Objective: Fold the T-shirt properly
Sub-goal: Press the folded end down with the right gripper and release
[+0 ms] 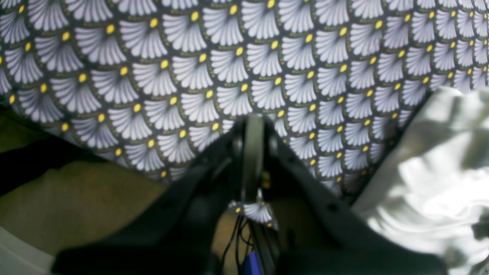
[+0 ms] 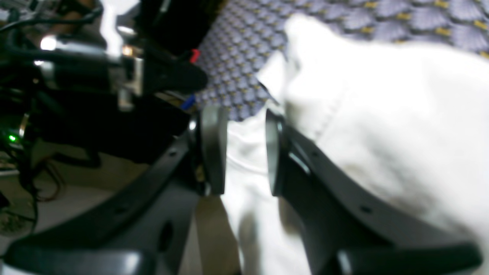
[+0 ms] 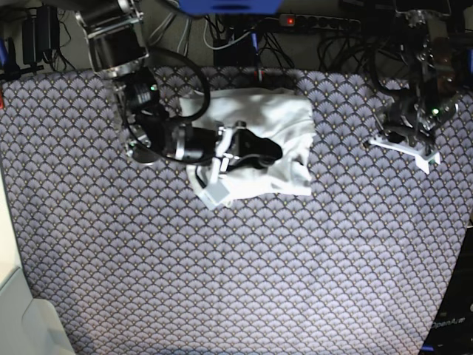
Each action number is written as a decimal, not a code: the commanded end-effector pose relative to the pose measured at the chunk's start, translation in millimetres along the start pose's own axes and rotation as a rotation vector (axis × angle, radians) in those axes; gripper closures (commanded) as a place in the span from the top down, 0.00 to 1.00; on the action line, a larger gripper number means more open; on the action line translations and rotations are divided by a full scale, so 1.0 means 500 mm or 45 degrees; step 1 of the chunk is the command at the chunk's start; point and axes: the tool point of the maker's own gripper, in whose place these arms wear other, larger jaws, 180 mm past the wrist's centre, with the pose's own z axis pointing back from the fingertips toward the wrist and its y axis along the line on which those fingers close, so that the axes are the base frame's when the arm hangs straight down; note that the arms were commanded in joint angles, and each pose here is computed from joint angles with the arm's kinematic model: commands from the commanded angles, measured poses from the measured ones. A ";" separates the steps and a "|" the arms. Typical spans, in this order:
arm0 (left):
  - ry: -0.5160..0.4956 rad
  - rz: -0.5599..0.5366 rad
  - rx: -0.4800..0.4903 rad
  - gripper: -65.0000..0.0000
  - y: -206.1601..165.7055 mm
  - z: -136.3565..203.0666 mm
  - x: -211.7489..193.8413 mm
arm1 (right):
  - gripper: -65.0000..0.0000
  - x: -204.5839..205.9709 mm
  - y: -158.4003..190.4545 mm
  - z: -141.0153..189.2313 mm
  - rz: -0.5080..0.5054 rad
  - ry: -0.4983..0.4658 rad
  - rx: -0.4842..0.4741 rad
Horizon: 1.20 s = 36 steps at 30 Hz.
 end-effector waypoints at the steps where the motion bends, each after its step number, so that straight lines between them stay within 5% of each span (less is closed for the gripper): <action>1: -0.053 -0.011 -0.007 0.01 -0.003 0.011 0.026 | 0.28 0.037 0.005 0.007 0.040 -0.049 0.015; 30: -0.050 -0.007 -0.021 0.01 -0.010 0.011 0.026 | 0.28 -0.052 -0.022 0.042 -0.041 0.039 -0.045; 36: -0.050 -0.009 -0.017 0.01 -0.007 0.011 0.024 | 0.28 0.013 0.028 0.060 0.141 -0.016 -0.017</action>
